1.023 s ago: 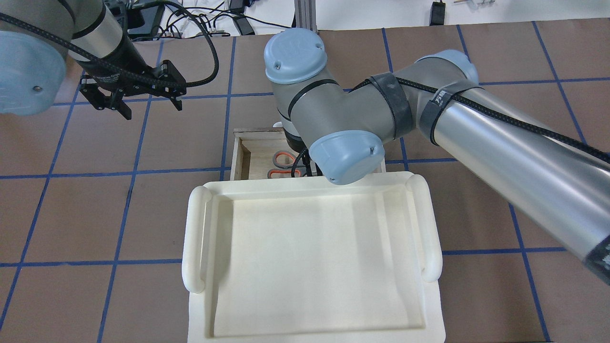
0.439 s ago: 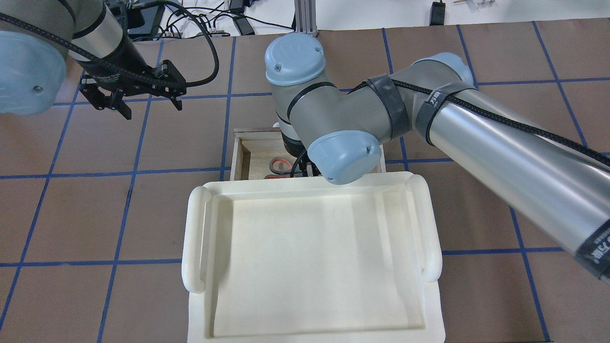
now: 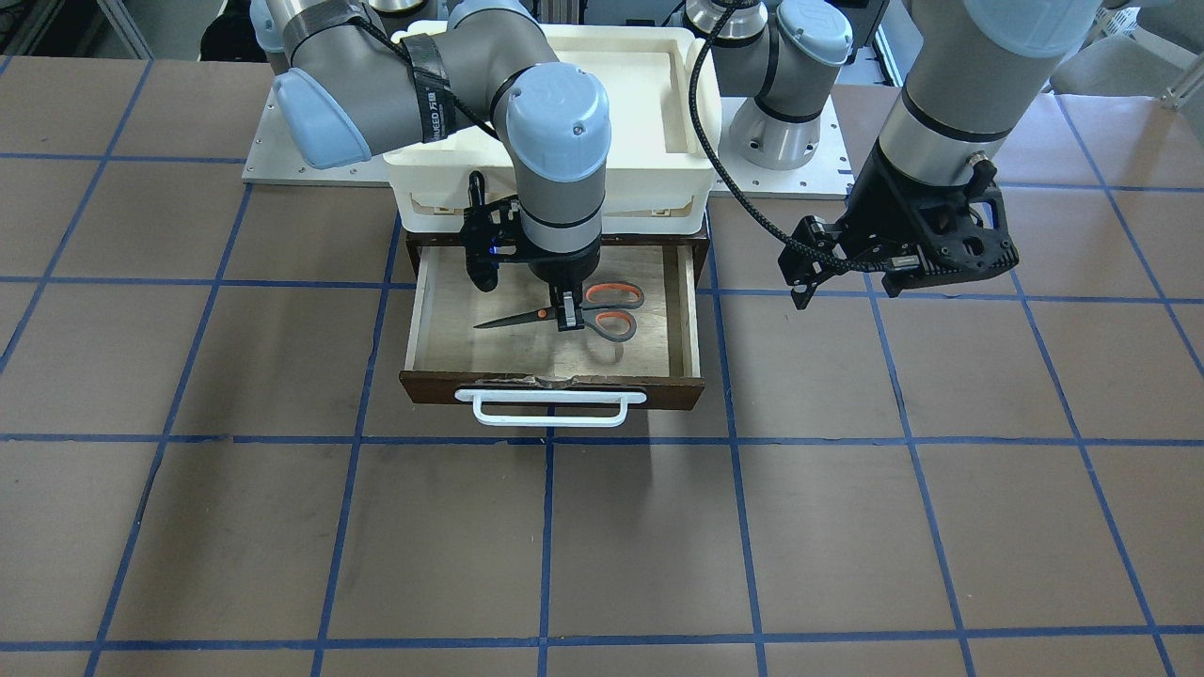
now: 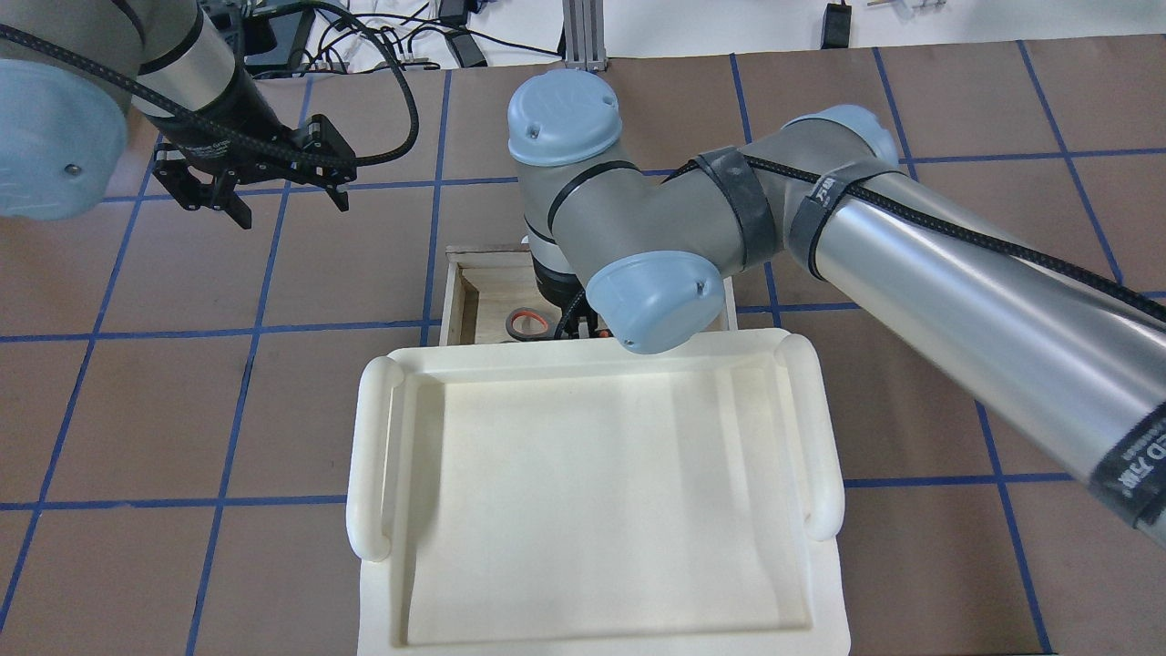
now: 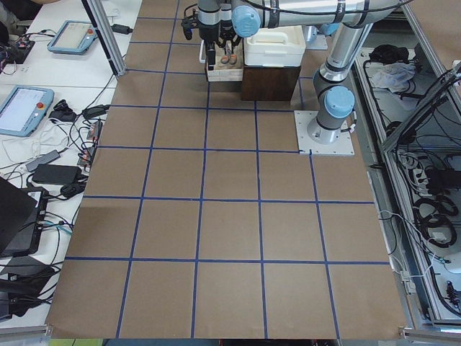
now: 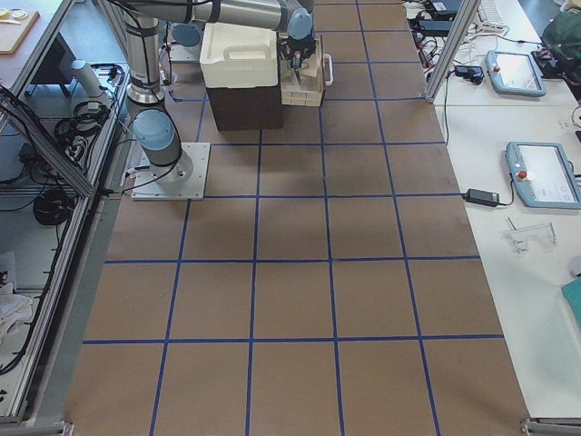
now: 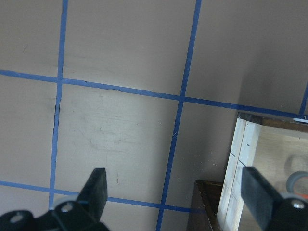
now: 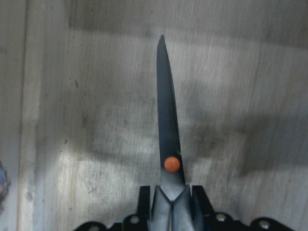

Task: Put scissors in drawer and close it
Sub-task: 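Lower the scissors into the drawer and open the right gripper, then raise the right gripper out of the drawer and withdraw it, then move the left gripper over the drawer's white handle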

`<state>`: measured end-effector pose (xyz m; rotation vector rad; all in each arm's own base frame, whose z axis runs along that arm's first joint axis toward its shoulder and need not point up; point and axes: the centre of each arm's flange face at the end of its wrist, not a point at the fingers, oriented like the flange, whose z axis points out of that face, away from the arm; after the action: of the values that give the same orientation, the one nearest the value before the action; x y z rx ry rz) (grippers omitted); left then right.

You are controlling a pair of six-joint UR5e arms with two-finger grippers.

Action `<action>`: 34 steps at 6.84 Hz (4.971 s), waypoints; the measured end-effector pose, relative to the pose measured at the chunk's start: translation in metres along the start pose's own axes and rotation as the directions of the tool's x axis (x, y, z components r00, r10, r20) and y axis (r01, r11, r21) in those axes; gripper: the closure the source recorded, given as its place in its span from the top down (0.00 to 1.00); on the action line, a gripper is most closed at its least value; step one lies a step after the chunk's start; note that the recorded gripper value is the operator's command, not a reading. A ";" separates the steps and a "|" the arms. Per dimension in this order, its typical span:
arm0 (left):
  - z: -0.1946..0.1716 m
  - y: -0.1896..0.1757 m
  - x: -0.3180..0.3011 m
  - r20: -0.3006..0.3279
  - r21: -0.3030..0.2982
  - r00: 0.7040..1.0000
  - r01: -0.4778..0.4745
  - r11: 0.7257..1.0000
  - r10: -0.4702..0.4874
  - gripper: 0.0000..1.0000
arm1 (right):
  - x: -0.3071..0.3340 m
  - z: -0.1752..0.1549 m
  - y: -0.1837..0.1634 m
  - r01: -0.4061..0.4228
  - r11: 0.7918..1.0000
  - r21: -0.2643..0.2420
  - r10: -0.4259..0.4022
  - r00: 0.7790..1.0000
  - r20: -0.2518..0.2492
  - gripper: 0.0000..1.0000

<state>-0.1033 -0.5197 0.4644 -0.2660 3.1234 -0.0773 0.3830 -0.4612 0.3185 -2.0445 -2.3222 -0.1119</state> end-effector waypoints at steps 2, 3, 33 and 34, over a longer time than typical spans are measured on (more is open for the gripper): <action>0.000 0.000 0.000 0.000 0.000 1.000 0.000 1.000 0.000 1.00 | 0.002 0.007 0.000 0.010 1.000 0.009 -0.010 0.999 -0.038 0.99; 0.000 0.000 0.000 -0.001 0.000 1.000 0.000 1.000 0.000 1.00 | 0.002 0.006 0.000 0.012 1.000 0.009 -0.011 0.999 -0.039 1.00; 0.171 -0.074 0.239 -0.041 0.025 0.990 -0.135 0.991 0.136 1.00 | 0.014 -0.207 -0.243 0.969 0.197 0.150 -0.980 0.197 0.015 1.00; 0.183 -0.074 0.244 -0.048 0.005 0.991 -0.124 0.992 0.124 1.00 | 0.014 -0.207 -0.243 0.969 0.197 0.151 -0.980 0.197 0.016 1.00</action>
<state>-0.3292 -0.6427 0.2853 -0.0711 3.1781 -0.0870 0.1376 -0.4959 0.5203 -0.1157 -3.1583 0.1060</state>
